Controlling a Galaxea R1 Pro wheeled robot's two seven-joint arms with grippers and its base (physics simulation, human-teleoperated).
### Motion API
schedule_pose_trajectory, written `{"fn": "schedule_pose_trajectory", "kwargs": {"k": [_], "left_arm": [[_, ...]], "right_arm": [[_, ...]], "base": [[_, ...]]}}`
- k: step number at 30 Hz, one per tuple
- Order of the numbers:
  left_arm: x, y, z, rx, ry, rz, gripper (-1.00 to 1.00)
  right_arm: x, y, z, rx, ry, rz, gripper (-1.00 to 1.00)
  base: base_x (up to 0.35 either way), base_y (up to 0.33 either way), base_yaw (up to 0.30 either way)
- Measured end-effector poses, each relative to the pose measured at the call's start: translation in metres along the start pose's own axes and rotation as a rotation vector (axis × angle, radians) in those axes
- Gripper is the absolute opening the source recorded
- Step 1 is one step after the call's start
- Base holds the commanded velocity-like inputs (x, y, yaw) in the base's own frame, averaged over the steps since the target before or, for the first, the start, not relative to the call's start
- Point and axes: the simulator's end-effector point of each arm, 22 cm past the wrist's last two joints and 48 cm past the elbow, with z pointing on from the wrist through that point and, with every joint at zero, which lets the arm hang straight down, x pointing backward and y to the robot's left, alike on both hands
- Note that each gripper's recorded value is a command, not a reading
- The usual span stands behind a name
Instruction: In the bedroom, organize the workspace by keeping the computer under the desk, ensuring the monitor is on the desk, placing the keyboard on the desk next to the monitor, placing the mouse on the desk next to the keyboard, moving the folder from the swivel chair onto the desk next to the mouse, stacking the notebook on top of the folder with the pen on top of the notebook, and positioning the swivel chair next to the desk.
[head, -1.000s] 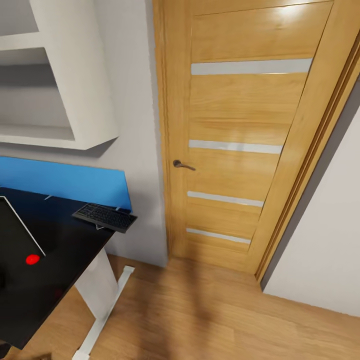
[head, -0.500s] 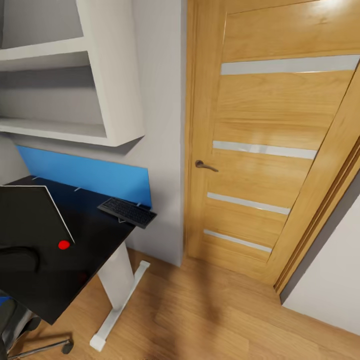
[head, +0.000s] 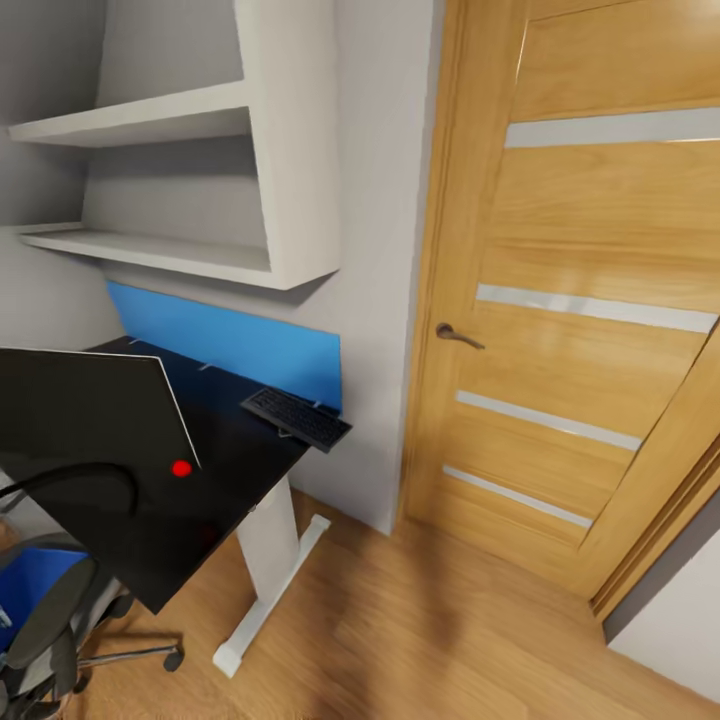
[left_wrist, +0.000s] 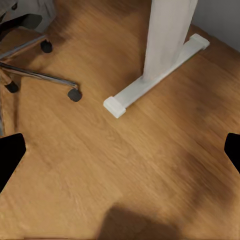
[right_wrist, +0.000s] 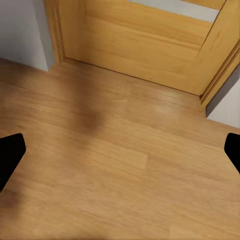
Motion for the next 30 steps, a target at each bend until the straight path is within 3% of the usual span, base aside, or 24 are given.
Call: {"fn": "schedule_pose_trajectory", "kwargs": {"k": [9, 30], "left_arm": [[0.0006, 0.0092, -0.0027, -0.05, -0.005, 0.035, 1.0], [0.0005, 0.0122, -0.0026, -0.058, -0.006, 0.038, 1.0]], "right_arm": [[0.0, -0.0003, 0.0001, 0.0, 0.0, -0.001, 1.0], [0.0006, -0.0002, 0.0001, -0.004, 0.003, -0.003, 1.0]], "base": [[0.0, 0.0, 0.278], [0.0, 0.0, 0.28]]}}
